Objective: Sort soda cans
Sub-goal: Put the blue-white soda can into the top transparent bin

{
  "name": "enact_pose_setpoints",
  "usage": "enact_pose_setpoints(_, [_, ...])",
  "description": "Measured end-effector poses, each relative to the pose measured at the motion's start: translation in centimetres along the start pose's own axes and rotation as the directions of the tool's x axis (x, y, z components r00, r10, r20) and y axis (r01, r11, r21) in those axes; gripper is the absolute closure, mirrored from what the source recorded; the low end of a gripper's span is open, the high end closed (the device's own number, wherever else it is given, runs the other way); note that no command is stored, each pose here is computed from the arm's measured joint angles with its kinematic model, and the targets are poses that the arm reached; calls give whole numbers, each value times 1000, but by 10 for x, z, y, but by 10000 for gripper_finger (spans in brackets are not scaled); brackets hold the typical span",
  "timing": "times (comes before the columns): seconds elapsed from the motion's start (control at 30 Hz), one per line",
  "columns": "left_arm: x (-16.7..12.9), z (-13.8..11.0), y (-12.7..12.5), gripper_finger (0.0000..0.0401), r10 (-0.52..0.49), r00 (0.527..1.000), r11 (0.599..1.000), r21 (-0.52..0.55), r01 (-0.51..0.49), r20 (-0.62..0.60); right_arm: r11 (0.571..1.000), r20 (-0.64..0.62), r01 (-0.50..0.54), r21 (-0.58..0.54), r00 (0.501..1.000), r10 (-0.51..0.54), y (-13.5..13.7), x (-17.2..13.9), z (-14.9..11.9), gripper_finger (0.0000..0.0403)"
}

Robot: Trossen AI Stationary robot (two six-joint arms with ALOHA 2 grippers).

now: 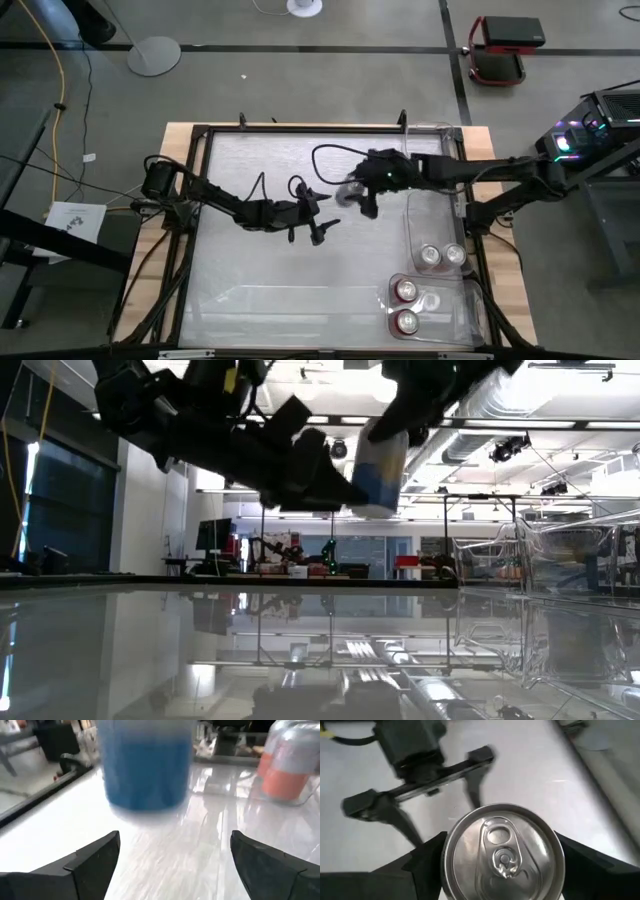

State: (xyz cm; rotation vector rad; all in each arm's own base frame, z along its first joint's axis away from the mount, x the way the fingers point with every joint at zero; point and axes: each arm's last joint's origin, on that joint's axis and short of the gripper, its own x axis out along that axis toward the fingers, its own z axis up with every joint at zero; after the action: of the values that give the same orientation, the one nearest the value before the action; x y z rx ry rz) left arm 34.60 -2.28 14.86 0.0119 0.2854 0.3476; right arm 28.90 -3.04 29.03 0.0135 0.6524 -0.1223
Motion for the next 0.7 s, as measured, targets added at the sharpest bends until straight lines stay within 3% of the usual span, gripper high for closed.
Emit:
enact_pose_setpoints(0.2, [2,-4,4,42,15,999,1000,-13,-16,-39,975,-160,222,-1,962,-219,-13,-48,-1,114])
enact_pose_setpoints(0.4, [1,-4,4,42,14,999,1000,-6,-14,-43,844,-327,529,91,816,-477,-41,-102,-26,115])
enact_pose_setpoints(0.53, [1,-4,4,41,13,999,1000,-6,-14,-43,789,-356,597,145,775,-521,-51,-128,-39,115])
enact_pose_setpoints(0.7, [1,-4,3,41,11,999,1000,-5,-11,-45,774,-372,595,217,783,-498,-60,-126,-77,115])
